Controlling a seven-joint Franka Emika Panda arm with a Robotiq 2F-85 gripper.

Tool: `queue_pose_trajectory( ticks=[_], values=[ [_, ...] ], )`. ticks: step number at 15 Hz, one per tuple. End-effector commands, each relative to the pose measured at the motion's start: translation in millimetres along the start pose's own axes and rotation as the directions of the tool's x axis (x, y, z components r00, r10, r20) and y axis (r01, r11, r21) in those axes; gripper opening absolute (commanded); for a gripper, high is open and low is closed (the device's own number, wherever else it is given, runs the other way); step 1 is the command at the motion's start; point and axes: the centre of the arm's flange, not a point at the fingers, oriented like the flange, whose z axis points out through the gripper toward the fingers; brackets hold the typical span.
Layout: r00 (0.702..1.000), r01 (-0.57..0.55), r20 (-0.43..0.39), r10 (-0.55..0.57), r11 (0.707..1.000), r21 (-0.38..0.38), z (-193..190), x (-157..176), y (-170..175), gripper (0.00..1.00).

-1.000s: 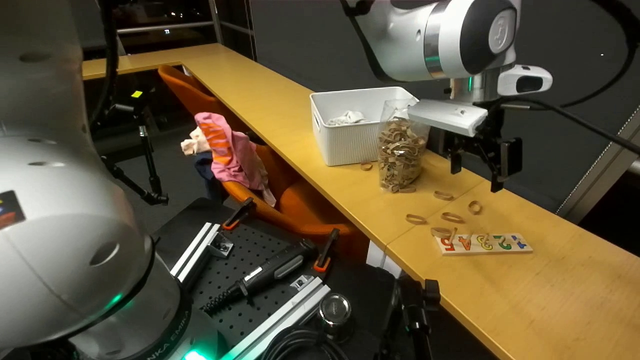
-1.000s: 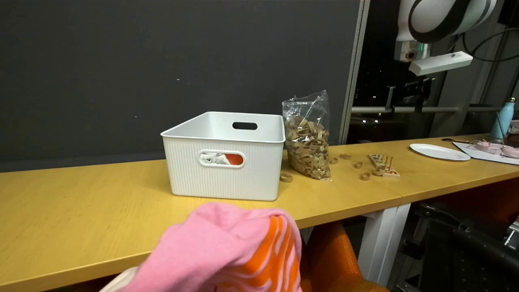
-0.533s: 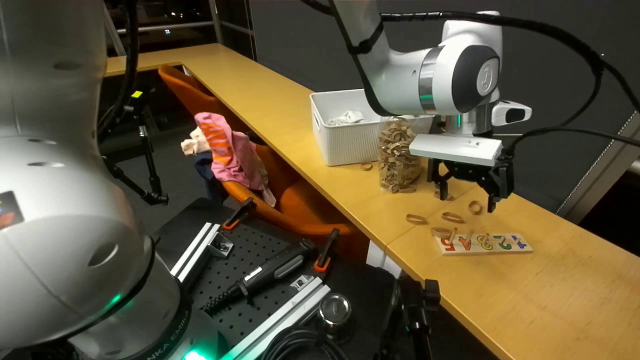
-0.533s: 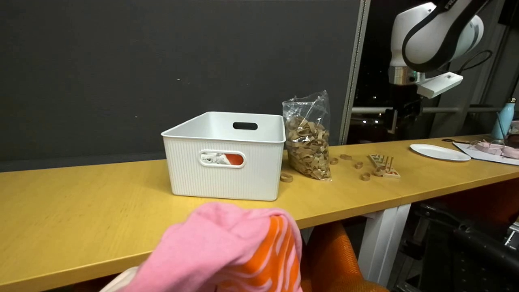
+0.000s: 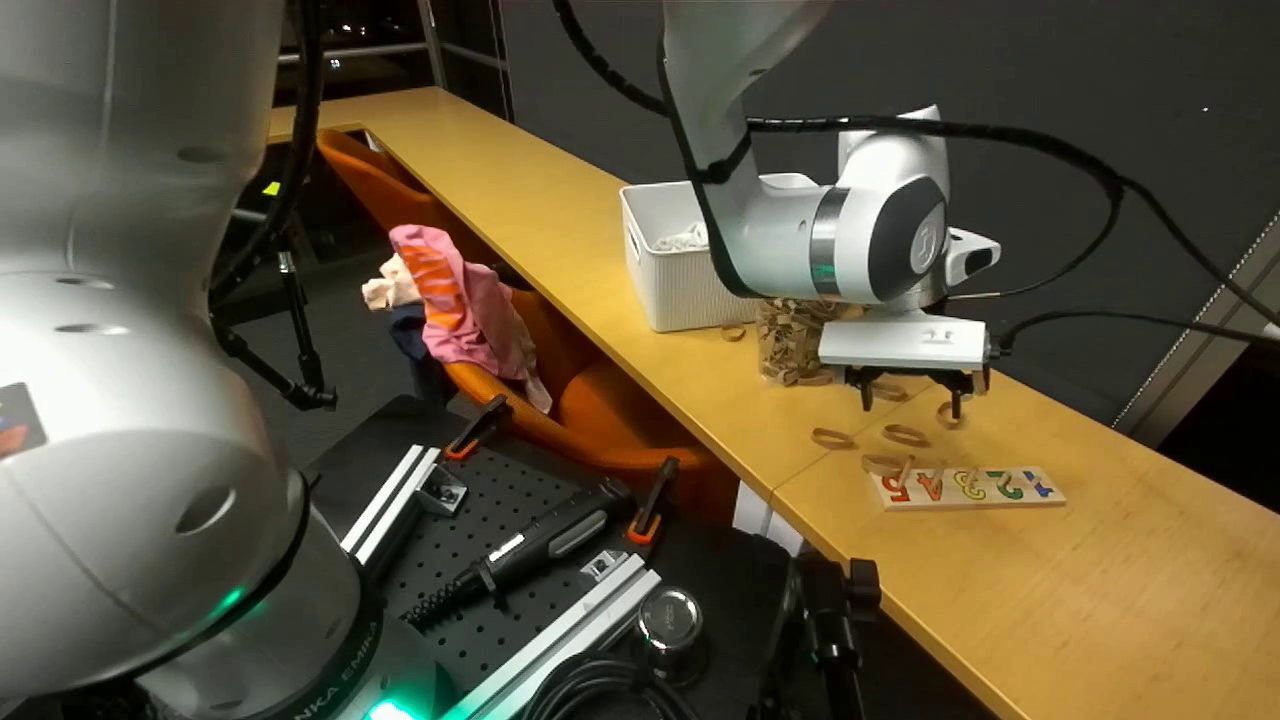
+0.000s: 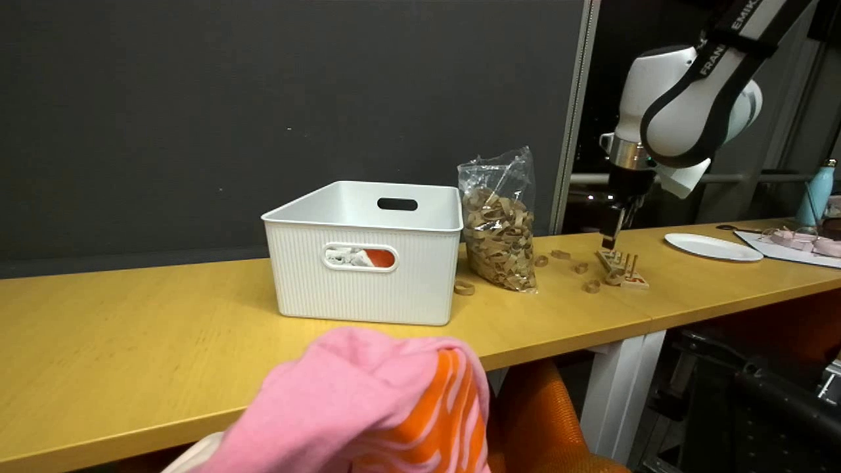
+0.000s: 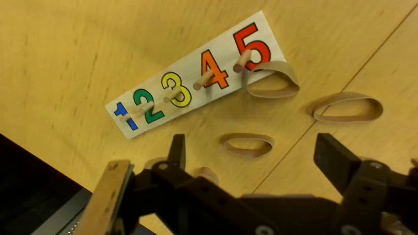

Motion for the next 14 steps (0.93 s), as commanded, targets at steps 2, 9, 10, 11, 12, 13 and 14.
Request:
queue_pose_trajectory(
  ticks=[2,9,10,11,12,13,14],
  values=[
    [0.987,0.132,-0.098,-0.129,0.991,0.022,22.8,11.7,-20.7,1.00],
    [0.965,0.234,-0.149,-0.216,0.965,0.121,37.3,17.8,-18.0,1.00],
    [0.965,0.236,-0.149,-0.216,0.963,0.132,38.2,18.7,-13.8,1.00],
    [0.964,0.241,-0.148,-0.221,0.961,0.139,40.3,21.9,-9.1,1.00],
    [0.963,0.247,-0.145,-0.225,0.958,0.149,44.3,27.5,-4.2,1.00],
    [0.963,0.252,-0.140,-0.231,0.954,0.163,48.3,31.8,-0.8,1.00],
    [0.963,0.255,-0.131,-0.235,0.952,0.171,53.2,37.8,2.0,1.00]
  ],
)
